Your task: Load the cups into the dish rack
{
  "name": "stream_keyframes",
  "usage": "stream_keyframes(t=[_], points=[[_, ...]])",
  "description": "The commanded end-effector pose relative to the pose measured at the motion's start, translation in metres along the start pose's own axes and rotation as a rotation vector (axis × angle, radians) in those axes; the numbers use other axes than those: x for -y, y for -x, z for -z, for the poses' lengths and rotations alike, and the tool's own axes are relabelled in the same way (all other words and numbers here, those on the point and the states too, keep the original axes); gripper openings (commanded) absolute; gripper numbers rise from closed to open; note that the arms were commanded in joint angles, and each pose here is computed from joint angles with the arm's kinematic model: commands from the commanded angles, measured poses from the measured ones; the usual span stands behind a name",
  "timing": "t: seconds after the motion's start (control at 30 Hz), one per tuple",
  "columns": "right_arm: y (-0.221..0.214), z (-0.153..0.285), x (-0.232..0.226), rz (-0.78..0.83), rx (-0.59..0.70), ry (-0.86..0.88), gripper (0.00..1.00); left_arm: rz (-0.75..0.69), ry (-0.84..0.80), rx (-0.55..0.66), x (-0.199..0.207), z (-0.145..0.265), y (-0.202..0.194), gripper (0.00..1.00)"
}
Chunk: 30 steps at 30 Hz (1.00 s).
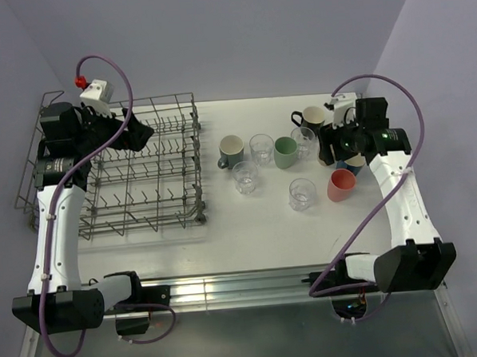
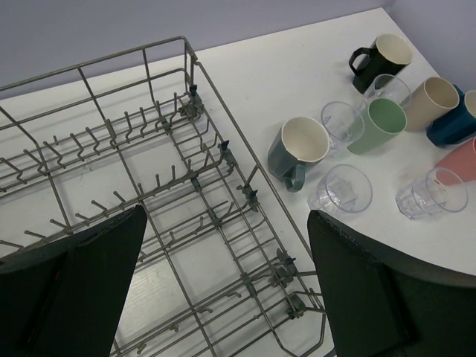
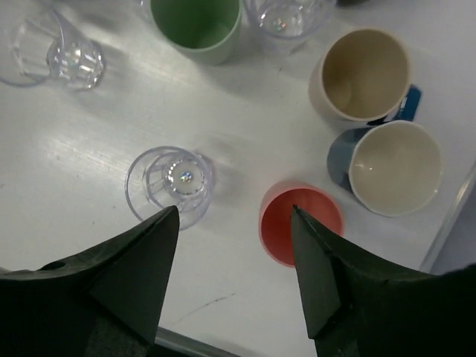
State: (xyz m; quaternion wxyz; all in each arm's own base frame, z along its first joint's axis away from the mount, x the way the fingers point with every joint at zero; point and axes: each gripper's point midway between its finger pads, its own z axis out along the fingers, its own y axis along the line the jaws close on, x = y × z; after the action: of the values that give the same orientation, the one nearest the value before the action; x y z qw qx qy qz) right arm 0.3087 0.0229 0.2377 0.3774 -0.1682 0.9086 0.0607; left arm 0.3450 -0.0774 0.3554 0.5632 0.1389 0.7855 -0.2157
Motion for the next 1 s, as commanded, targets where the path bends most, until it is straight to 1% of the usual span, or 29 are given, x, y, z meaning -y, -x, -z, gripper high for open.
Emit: stream_keyframes(t=[0.0,0.07,0.23,0.47,0.67,0.8,0.9,0.93,0.97], points=[[-0.016,-0.007,-0.014,0.044,-0.089,0.067,0.68,-0.034,-0.037,0.017,0.006,0.002,0.008,0.99],[-0.023,-0.018,-0.024,0.064,-0.134,0.091,0.64,-0.035,-0.024,0.020,0.004,0.002,0.008,0.99],[-0.045,-0.046,-0.035,0.085,-0.236,0.114,0.60,-0.030,-0.008,0.019,0.000,0.000,0.004,0.99],[-0.080,-0.075,-0.048,0.106,-0.344,0.156,0.58,-0.021,0.003,0.006,-0.003,-0.002,0.001,0.99],[-0.102,-0.094,-0.046,0.115,-0.389,0.150,0.57,-0.010,-0.011,0.007,-0.002,-0.004,0.000,0.99],[-0.106,-0.106,-0.044,0.114,-0.396,0.141,0.56,-0.005,-0.012,0.006,-0.003,-0.006,0.000,0.99],[-0.110,-0.113,-0.046,0.110,-0.408,0.154,0.53,-0.001,-0.011,0.004,-0.004,-0.008,-0.001,0.99],[-0.112,-0.115,-0.046,0.107,-0.415,0.156,0.49,-0.002,-0.011,0.003,-0.004,-0.008,-0.001,0.99],[-0.112,-0.116,-0.046,0.105,-0.415,0.156,0.47,0.001,-0.009,0.002,-0.005,-0.009,-0.002,0.99]])
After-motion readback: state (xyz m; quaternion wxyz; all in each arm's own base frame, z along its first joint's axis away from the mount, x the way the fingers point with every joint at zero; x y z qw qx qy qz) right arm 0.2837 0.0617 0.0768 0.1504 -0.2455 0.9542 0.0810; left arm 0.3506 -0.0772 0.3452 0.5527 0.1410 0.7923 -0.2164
